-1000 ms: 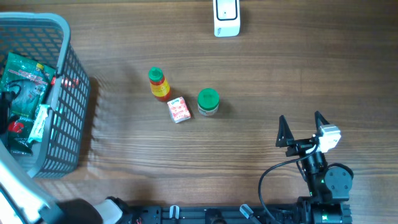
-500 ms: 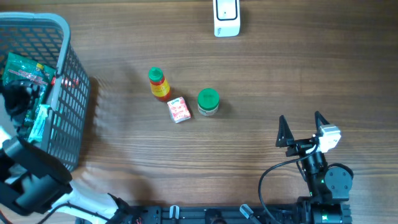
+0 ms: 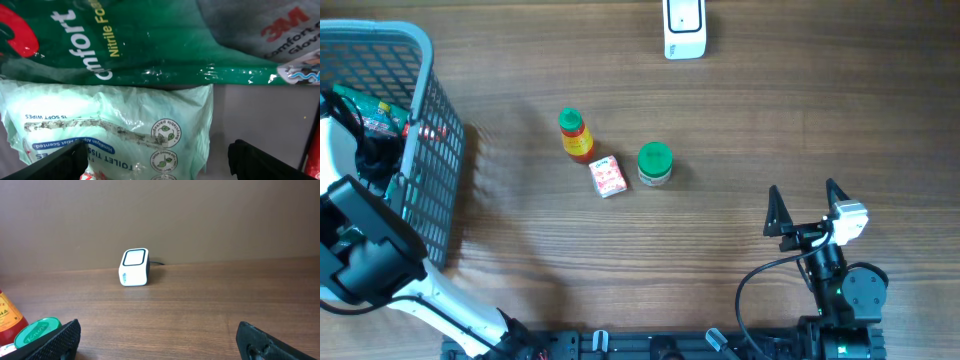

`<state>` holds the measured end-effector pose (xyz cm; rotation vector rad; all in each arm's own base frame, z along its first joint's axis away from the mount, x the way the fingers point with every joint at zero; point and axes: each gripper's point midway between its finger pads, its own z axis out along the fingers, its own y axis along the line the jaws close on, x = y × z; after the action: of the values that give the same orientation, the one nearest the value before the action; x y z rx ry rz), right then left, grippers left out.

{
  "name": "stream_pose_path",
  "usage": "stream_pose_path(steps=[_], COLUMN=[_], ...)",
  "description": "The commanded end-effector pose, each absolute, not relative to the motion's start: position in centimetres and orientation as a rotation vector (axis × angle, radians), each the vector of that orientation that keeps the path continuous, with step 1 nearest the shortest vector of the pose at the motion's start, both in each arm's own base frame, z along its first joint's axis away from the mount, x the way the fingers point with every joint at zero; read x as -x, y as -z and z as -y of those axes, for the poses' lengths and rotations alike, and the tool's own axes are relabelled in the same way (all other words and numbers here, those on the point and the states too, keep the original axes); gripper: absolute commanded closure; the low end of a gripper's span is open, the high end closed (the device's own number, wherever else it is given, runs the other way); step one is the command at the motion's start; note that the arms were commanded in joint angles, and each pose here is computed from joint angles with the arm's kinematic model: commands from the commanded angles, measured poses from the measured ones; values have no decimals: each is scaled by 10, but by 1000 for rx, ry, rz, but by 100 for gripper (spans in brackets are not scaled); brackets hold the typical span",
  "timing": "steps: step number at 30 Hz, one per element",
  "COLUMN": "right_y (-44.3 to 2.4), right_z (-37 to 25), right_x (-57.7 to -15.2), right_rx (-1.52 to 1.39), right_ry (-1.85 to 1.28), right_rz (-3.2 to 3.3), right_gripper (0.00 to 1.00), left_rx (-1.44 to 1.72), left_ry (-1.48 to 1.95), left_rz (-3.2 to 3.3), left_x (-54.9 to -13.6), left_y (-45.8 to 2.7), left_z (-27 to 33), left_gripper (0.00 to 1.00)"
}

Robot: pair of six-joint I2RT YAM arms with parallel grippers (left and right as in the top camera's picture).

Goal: Scan the item barcode
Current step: 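Reach into the basket and grasp the mint toilet-wipes pack with left gripper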

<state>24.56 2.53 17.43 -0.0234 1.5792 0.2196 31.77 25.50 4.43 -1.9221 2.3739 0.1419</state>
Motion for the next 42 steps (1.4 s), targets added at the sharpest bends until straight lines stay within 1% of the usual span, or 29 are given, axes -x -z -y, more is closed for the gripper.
stream_pose_path(steps=[1,3,4,5,6,8,9,10,13,16,18,21,25,26,30,31,34,37,39,40,42], right_y=[-175,-175,-175,-175,-175,-175,-175,-175,-175,-175,-175,-175,-175,-175,-175,-175,-175,-175,-175,-175,-175], right_z=[-23,-23,-23,-23,-23,-23,-23,-23,-23,-23,-23,-23,-23,-23,-23,-23,-23,-23,-23,-23,-23], right_x=[-246,-246,-246,-246,-246,-246,-246,-246,-246,-246,-246,-246,-246,-246,-246,-246,-246,-246,-246,-246,-246], right_rx=[29,29,29,29,29,29,29,29,29,29,29,29,29,29,29,29,29,29,29,29,29], right_ry=[-193,-194,-193,-193,-193,-194,-194,-194,-193,-193,-194,-194,-194,-194,-193,-194,-194,-194,-194,-194,-194], right_rz=[-1574,-1574,-1574,-1574,-1574,-1574,-1574,-1574,-1574,-1574,-1574,-1574,-1574,-1574,-1574,-1574,-1574,-1574,-1574,-1574,-1574], right_gripper=[0,0,0,0,0,0,0,0,0,0,0,0,0,0,0,0,0,0,0,0,0], left_rx=[1977,1981,1980,1982,1983,1992,1996,2001,2011,2005,1988,1932,1822,1778,1580,1488,1264,1065,964,879,764], left_ry=[-165,-167,-168,-168,-169,-171,-171,-172,-173,-169,-164,-147,-103,-45,250,350,543,618,654,674,671], left_rz=[-2420,-2440,-2446,-2448,-2451,-2463,-2469,-2476,-2474,-2441,-2403,-2317,-2171,-2127,-2012,-1973,-1920,-1923,-1957,-1994,-2056], left_x=[-313,-311,-310,-309,-309,-306,-304,-303,-301,-305,-308,-311,-305,-304,-308,-309,-308,-301,-297,-295,-295], left_y=[-10,-6,-6,-6,-6,-6,-6,-7,-23,-63,-96,-160,-244,-267,-335,-360,-411,-443,-451,-455,-454], left_z=[-254,-252,-251,-251,-250,-248,-247,-246,-248,-255,-259,-262,-253,-244,-200,-182,-135,-85,-53,-27,8], left_gripper=[9,21,34,41,50,76,84,96,96,96,96,96,96,96,96,96,96,96,96,96,96])
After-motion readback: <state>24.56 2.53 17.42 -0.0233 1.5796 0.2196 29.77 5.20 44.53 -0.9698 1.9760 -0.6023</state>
